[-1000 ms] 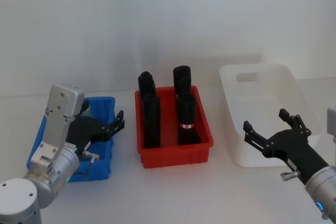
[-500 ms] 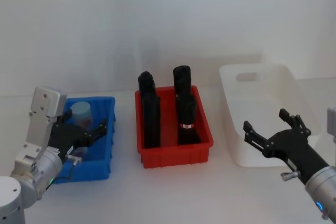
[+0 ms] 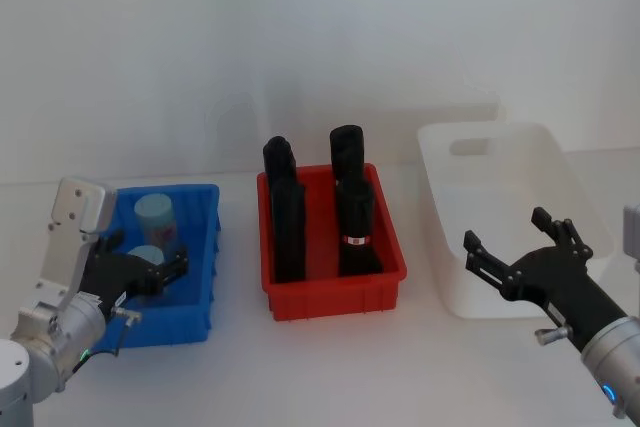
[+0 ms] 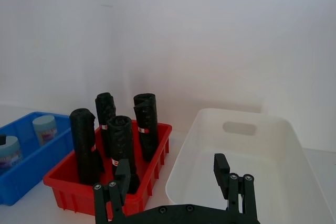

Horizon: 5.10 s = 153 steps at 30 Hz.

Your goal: Pick the cotton swabs from the blue box and place them into the white box.

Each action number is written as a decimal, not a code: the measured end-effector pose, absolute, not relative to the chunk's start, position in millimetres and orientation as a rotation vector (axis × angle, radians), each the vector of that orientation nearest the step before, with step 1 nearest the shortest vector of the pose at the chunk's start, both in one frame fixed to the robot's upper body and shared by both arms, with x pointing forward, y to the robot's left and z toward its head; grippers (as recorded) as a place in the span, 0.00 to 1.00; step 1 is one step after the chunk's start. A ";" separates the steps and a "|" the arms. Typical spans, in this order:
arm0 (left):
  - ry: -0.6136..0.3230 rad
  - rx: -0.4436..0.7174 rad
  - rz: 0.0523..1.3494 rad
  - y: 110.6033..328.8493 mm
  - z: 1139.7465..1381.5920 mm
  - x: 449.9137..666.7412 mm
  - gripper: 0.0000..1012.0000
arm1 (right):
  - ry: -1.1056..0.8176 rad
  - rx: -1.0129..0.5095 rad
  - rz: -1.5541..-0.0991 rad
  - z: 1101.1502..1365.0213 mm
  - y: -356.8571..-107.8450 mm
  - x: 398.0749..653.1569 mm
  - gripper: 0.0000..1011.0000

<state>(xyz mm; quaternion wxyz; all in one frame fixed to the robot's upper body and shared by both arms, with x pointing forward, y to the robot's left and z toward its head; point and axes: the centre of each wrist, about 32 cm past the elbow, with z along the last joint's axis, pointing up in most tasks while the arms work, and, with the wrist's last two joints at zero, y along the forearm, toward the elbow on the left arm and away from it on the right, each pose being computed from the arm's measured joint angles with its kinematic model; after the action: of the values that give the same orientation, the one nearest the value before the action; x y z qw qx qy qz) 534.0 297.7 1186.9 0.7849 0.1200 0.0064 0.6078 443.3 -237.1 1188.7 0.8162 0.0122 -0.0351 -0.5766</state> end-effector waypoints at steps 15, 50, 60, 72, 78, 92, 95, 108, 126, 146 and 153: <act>0.054 0.315 1.304 307.4 1176.1 542.7 0.99 | -0.075 0.026 -1.230 1188.7 -237.1 443.3 0.99; 0.116 0.326 1.291 318.6 1161.3 569.1 0.71 | -0.075 0.026 -1.229 1188.7 -237.1 443.3 0.99; 0.101 0.317 1.306 319.8 1162.7 570.7 0.66 | -0.075 0.026 -1.229 1188.7 -237.1 443.3 0.99; 0.019 0.265 1.303 316.7 1187.8 567.7 0.66 | -0.075 0.026 -1.229 1188.7 -237.1 443.3 0.99; -0.038 0.235 1.265 312.2 1212.6 563.9 0.66 | -0.075 0.026 -1.229 1188.7 -237.1 443.3 0.99; -0.112 0.201 1.109 302.3 1253.7 554.4 0.66 | -0.075 0.026 -1.229 1188.7 -237.1 443.3 0.99; -0.120 0.193 1.064 300.5 1260.9 552.5 0.66 | -0.075 0.026 -1.229 1188.7 -237.1 443.3 0.99; -0.133 0.172 0.866 291.2 1286.1 546.2 0.66 | -0.075 0.026 -1.229 1188.7 -237.1 443.3 0.99; -0.126 0.165 0.633 272.9 1305.8 540.0 0.66 | -0.075 0.026 -1.229 1188.7 -237.1 443.3 0.99; -0.122 0.164 0.562 266.2 1311.7 537.3 0.66 | -0.142 0.018 -1.056 1198.0 -238.1 443.5 0.99; -0.123 0.164 0.554 265.6 1312.5 537.0 0.66 | -0.181 0.015 -0.958 1205.8 -238.4 443.8 0.99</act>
<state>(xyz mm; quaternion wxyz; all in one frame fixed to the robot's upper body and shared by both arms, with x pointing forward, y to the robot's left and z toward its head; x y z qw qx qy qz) 537.0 265.6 1312.5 0.9567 0.0808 -0.0604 0.2731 443.8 -238.4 1205.8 0.8834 0.0072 -0.0869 -0.4604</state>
